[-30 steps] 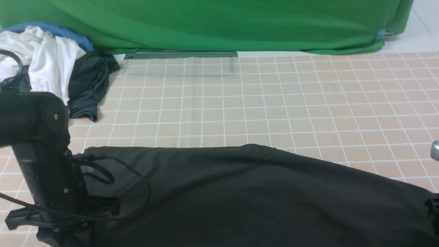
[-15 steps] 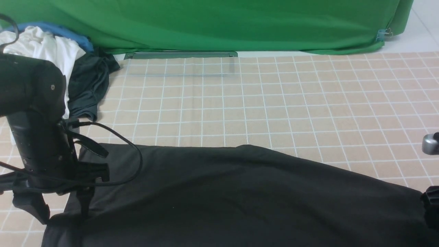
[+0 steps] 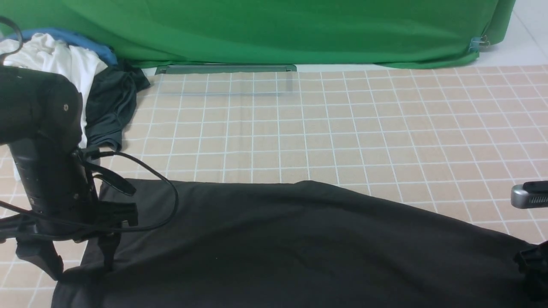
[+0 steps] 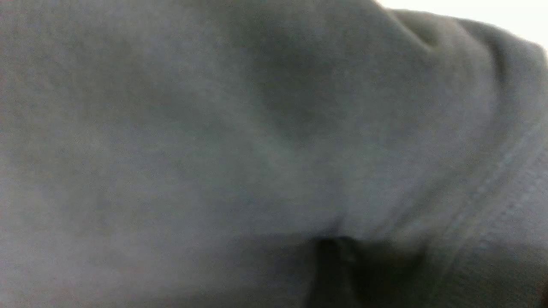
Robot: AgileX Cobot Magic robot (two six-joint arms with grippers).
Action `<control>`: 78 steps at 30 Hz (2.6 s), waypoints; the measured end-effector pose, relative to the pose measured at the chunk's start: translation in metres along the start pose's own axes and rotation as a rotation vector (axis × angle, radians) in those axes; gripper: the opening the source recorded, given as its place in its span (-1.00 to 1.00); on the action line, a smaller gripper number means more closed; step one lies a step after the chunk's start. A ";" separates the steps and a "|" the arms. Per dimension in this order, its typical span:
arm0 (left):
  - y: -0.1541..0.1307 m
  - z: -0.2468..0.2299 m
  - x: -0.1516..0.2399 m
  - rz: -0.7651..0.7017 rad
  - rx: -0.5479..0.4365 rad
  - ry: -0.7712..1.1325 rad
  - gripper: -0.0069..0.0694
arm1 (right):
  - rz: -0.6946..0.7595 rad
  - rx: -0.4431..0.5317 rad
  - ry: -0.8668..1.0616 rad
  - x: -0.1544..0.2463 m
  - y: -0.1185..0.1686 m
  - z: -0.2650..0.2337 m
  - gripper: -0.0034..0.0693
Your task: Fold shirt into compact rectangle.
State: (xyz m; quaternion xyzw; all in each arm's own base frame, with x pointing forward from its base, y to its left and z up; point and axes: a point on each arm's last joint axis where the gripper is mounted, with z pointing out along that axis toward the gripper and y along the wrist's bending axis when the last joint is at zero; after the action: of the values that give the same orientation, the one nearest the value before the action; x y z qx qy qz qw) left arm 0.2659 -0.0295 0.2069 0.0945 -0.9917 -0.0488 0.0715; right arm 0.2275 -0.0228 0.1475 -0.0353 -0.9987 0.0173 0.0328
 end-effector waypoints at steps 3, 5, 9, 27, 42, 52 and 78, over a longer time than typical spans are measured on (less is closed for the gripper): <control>-0.002 -0.001 0.000 0.019 0.022 0.004 0.45 | -0.015 -0.027 0.015 -0.002 0.005 -0.001 -0.29; -0.003 -0.005 -0.002 0.027 0.032 -0.008 0.45 | -0.026 -0.025 0.034 -0.004 0.005 -0.003 -0.58; -0.006 -0.024 -0.012 0.035 0.062 -0.079 0.45 | -0.043 0.130 0.062 -0.011 -0.008 -0.011 -0.62; -0.004 -0.117 -0.024 0.115 0.145 -0.410 0.33 | 0.038 -0.155 -0.314 -0.020 0.056 -0.148 -0.62; 0.058 -0.131 -0.041 -0.057 0.283 -0.450 -0.79 | -0.354 -0.516 -0.503 0.015 0.272 -0.196 -0.62; 0.075 -0.130 -0.042 -0.104 0.324 -0.453 -0.78 | -0.464 -0.642 -0.544 0.018 0.377 -0.146 -0.56; 0.072 -0.131 -0.042 -0.088 0.348 -0.459 -0.78 | -0.702 -0.441 -0.320 0.030 0.365 -0.146 -0.81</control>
State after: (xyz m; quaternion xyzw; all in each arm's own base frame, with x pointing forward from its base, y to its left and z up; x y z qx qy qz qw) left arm 0.3139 0.0386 0.3382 0.1350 -0.9704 0.0991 -0.1741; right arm 0.2328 0.3475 0.2818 0.3028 -0.9225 -0.2031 -0.1268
